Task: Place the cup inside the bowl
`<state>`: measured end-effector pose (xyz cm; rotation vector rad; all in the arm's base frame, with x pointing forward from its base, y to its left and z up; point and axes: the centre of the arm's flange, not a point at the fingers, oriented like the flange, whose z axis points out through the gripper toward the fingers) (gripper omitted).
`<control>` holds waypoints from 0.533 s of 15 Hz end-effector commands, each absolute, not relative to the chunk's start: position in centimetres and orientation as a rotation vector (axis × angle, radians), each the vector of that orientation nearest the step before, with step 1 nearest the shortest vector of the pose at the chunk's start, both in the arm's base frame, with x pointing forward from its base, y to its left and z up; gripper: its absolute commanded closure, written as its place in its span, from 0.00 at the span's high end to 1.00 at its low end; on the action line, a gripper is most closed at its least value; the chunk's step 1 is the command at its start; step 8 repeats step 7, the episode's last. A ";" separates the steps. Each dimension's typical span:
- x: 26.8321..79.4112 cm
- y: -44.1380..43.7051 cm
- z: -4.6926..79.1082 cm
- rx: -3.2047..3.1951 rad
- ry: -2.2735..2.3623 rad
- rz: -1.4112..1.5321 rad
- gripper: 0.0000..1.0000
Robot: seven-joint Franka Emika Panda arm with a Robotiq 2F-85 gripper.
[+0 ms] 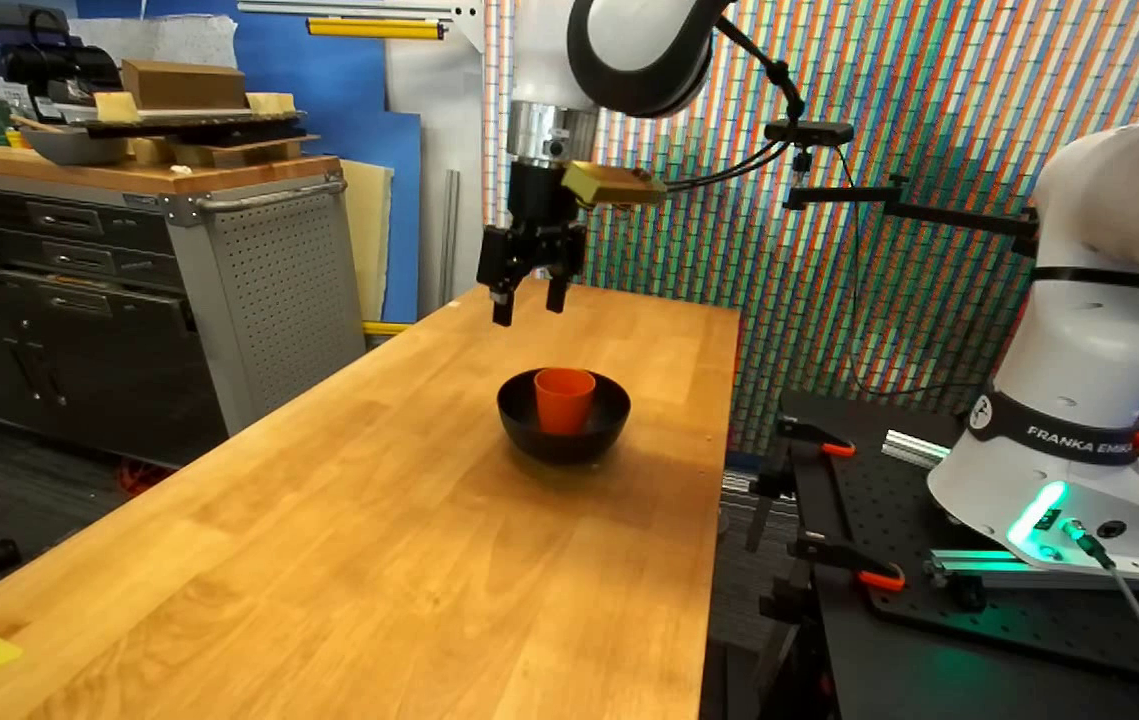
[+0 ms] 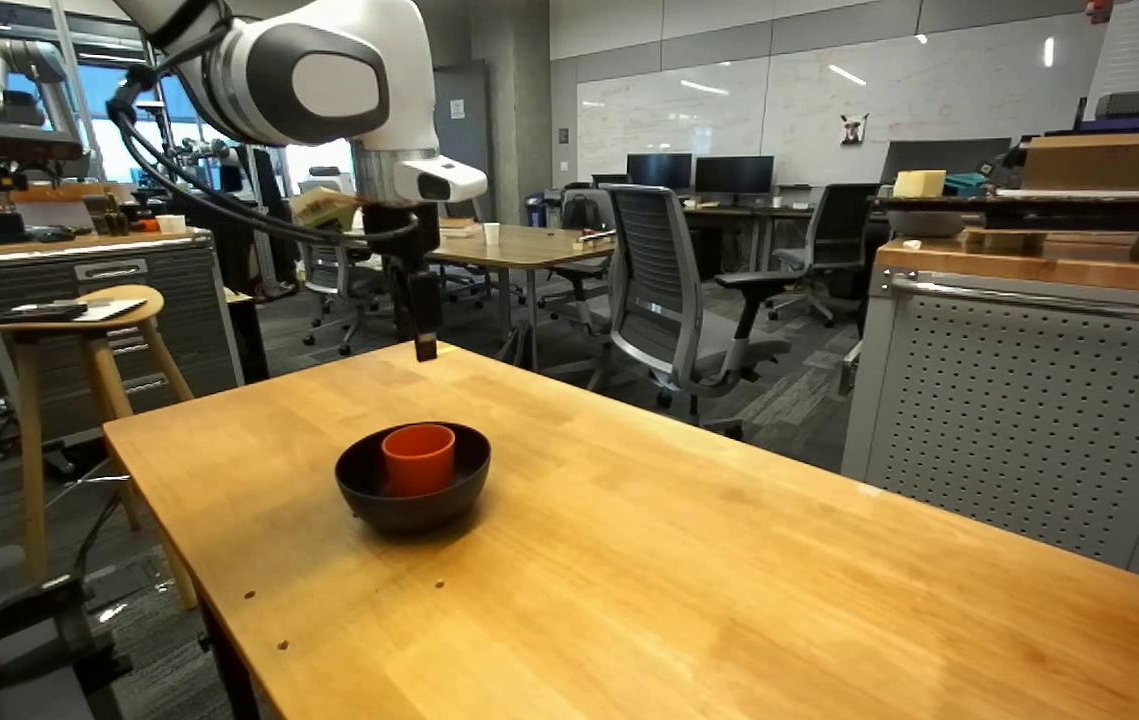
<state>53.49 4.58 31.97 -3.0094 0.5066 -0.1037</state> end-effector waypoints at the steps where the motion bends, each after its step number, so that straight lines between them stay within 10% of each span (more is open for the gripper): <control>1: 50.2 3.7 35.9 -3.022 0.491 -0.188 1.00; 8: 50.5 3.1 35.6 -3.008 0.521 -0.137 1.00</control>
